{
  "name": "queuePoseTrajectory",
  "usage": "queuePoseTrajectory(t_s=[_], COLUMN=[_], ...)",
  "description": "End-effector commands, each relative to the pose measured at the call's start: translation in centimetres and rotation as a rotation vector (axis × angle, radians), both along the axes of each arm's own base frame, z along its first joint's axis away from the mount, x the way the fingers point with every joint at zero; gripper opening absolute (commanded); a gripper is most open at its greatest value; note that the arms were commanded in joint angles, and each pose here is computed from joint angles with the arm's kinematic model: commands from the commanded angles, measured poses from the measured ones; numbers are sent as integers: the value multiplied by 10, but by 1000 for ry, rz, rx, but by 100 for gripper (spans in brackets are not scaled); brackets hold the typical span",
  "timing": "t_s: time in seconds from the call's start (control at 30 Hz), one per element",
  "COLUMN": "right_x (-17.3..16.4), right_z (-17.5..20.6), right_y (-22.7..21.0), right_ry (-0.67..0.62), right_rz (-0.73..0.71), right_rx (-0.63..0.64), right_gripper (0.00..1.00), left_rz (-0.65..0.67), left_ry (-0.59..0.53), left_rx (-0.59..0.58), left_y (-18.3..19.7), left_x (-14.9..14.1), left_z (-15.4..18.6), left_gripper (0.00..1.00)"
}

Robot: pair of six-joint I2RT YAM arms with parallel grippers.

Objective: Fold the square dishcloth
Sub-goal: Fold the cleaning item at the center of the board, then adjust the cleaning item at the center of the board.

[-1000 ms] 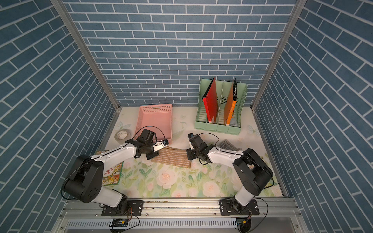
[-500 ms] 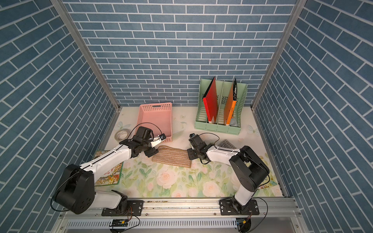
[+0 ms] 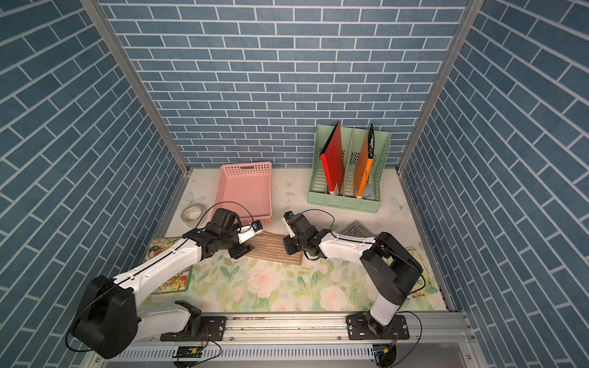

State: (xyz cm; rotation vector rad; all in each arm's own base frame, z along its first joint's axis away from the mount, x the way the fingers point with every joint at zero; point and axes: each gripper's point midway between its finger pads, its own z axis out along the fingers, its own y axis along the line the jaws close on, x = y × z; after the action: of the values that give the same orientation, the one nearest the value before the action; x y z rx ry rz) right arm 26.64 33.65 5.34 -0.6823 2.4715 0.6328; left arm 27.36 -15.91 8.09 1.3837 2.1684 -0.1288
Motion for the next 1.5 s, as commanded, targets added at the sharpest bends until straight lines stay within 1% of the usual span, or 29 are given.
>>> queuePoseTrajectory(t_s=[0.0, 0.13, 0.23, 0.3, 0.4, 0.53, 0.6, 0.67, 0.77, 0.9, 1.0, 1.13, 1.23, 1.33, 1.37, 1.43, 1.47], right_x=[17, 18, 0, -10, -28, -54, -68, -79, -95, -110, -119, -131, -139, -144, -145, -141, -134], right_z=[-11, -45, -65, -67, -69, -69, -63, -62, -62, -59, -56, -62, -60, -43, -33, -4, 12], right_y=[-4, -25, -45, -59, -80, -98, -96, -92, -84, -78, -76, -91, -88, -67, -57, -39, -33], right_ry=[35, 92, 138, 141, 161, 170, 165, 166, 162, 170, 179, 200, 226, 241, 246, 217, 186], right_rz=[-58, -122, -142, -166, -213, -257, -250, -239, -228, -244, -247, -269, -245, -182, -147, -98, -88], right_rx=[9, -91, -157, -168, -168, -150, -117, -110, -127, -108, -86, -84, -32, 43, 78, 136, 147], right_gripper=[5, 2, 0, 0, 0, 0, 0, 0, 0, 0, 0, 0, 0, 0, 0, 0, 4], left_rz=[-3, 16, -12, -58, -90, -120, -123, -107, -68, -38, -39, -71, -61, -38, -35, -50, -58], left_ry=[-22, -14, 5, 8, 2, 19, 12, -11, -38, -115, -144, -172, -204, -244, -249, -239, -231], left_rx=[-35, 8, 14, 10, 7, 67, 92, 104, 105, 104, 101, 149, 148, 114, 106, 94, 96], left_y=[-9, -4, -5, -7, -16, -29, -34, -39, -45, -52, -57, -62, -65, -69, -69, -70, -68], left_x=[7, 11, 3, -5, -9, -11, -8, 1, 19, 42, 51, 55, 61, 68, 68, 63, 60], left_z=[-7, -22, -29, -29, -27, -37, -42, -44, -43, -36, -32, -35, -26, -9, -5, 3, 5], left_gripper=[69, 64, 64, 65, 66, 65, 64, 63, 62, 62, 62, 63, 65, 65, 66, 68, 68])
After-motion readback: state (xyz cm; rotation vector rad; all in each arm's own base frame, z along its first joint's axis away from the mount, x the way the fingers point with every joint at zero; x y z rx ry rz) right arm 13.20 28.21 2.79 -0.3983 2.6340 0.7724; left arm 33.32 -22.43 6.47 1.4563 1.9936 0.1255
